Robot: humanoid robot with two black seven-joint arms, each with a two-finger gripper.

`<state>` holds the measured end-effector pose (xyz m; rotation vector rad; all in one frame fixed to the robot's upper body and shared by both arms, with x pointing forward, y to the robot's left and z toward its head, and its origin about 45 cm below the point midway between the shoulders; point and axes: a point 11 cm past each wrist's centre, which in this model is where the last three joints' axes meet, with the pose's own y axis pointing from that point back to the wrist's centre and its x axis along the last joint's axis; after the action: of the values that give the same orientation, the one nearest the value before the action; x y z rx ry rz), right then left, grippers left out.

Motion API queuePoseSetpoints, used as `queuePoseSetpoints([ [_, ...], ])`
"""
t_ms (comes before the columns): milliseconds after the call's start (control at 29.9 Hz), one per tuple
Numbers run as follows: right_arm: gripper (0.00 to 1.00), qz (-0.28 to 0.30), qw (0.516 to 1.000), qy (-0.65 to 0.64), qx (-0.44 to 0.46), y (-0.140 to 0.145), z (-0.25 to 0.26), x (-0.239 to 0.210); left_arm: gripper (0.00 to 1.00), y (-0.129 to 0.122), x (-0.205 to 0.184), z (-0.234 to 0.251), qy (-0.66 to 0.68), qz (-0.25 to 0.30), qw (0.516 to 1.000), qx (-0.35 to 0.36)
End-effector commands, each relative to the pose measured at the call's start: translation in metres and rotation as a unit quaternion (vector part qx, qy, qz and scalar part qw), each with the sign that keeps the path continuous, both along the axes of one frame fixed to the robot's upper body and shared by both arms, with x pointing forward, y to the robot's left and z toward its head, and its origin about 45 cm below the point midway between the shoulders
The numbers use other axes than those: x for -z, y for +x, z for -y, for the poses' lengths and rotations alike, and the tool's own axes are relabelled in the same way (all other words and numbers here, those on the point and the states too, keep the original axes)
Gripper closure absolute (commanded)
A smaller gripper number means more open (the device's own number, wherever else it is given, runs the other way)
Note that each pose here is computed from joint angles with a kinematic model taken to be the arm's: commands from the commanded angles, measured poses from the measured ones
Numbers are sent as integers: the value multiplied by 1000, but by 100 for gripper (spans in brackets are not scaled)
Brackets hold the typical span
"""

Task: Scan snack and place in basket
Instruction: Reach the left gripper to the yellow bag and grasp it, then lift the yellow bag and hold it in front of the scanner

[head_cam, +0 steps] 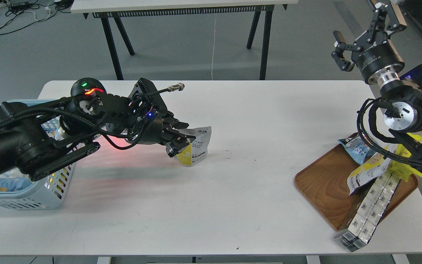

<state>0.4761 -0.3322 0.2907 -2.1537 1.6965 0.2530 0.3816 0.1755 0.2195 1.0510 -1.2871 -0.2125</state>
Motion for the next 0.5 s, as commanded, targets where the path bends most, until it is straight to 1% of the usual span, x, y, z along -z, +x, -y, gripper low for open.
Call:
queuePoseSetpoints([
  [0, 1, 0, 1000, 0, 2, 0, 1, 0, 87, 3, 2, -5, 5, -2, 1000, -9],
  [67, 1, 2, 1000, 2, 2, 0, 1, -1, 91, 4, 1, -4, 5, -2, 1000, -9],
  [134, 1, 3, 1000, 4, 3, 1, 1, -2, 98, 4, 0, -5, 4, -1, 1000, -9],
  [167, 1, 3, 1000, 3, 3, 0, 2, -3, 99, 4, 0, -5, 5, -1, 1000, -10],
  [334, 1, 4, 1000, 1, 7, 0, 6, -4, 100, 4, -9, -4, -4, 8, 1000, -6],
  [468, 1, 6, 1000, 2, 9, 0, 9, -6, 100, 6, -35, -27, -11, 28, 999, -18],
])
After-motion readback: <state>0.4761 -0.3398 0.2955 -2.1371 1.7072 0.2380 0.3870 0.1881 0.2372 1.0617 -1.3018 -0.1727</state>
